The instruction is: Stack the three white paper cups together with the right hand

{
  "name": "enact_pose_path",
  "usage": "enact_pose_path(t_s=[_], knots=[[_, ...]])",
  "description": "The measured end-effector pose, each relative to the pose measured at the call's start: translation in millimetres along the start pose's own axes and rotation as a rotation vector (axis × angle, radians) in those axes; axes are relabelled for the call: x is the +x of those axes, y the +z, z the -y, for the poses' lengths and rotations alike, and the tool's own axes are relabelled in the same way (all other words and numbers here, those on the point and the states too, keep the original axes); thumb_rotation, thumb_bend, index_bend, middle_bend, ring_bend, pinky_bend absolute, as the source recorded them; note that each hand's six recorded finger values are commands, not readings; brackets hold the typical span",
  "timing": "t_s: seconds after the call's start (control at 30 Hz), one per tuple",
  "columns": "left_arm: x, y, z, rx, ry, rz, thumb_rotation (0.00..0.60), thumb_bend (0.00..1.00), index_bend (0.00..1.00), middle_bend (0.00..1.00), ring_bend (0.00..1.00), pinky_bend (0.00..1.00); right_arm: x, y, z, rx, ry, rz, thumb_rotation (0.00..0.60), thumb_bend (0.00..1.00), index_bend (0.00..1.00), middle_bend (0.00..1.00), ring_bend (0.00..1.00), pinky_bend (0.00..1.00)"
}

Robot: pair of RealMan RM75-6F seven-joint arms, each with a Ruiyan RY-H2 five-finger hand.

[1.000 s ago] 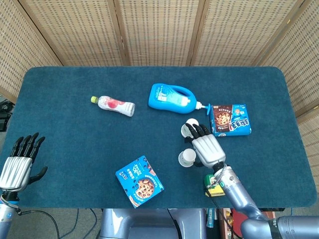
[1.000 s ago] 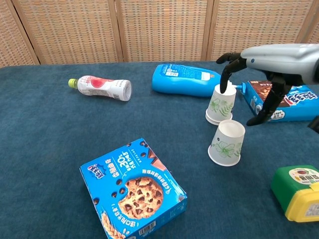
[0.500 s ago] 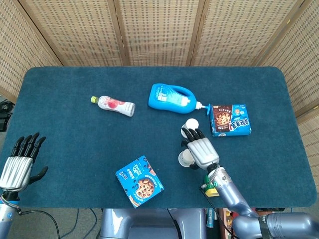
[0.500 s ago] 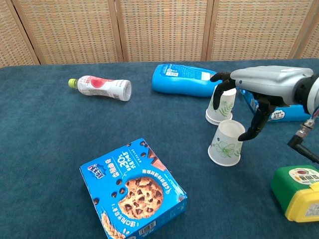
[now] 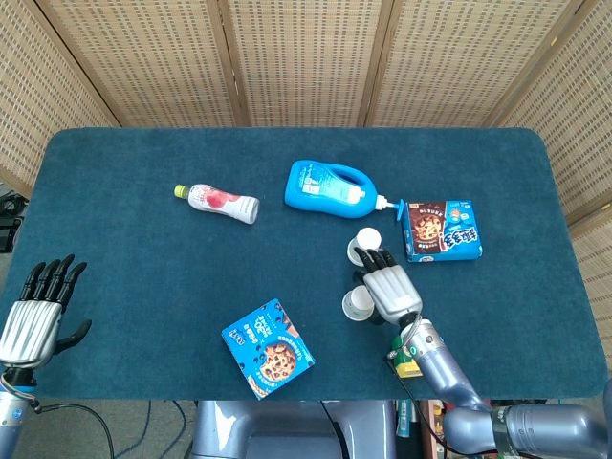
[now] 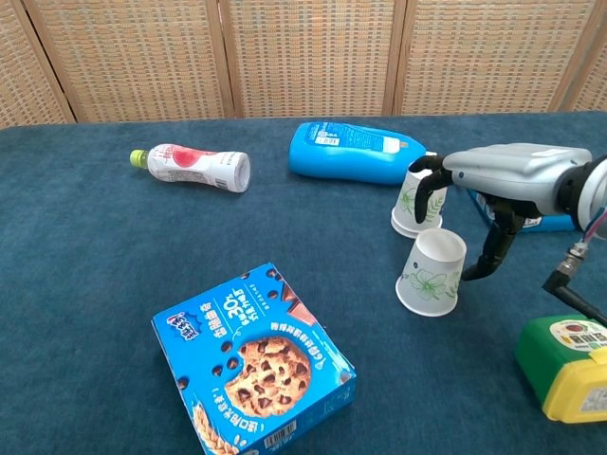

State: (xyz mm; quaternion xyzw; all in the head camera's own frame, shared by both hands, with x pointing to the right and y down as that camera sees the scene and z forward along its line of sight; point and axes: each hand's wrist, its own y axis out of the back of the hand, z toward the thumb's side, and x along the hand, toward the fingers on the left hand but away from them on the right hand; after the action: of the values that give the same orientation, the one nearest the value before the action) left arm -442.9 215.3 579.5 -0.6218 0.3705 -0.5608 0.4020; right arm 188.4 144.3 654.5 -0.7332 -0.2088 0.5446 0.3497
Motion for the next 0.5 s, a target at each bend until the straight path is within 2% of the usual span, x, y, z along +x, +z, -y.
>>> enact_pose_path(t_s=[0.27,0.5], knots=[[-0.4,-0.1,-0.8,-0.001,0.002,0.0,0.6,0.29,0.0,0.0,0.0,0.0,-4.3,-4.2,3.5,-0.015,0.006,0.009,0.6,0.13,0.36,0.05,0.0,0.11],[-0.7,0.0,-1.2,0.0,0.002,0.0,0.6,0.29,0.0,0.0,0.0,0.0,-8.8,-4.2,9.5,-0.019,0.007,0.009,0.6,0.13,0.45,0.1,0.0,0.11]])
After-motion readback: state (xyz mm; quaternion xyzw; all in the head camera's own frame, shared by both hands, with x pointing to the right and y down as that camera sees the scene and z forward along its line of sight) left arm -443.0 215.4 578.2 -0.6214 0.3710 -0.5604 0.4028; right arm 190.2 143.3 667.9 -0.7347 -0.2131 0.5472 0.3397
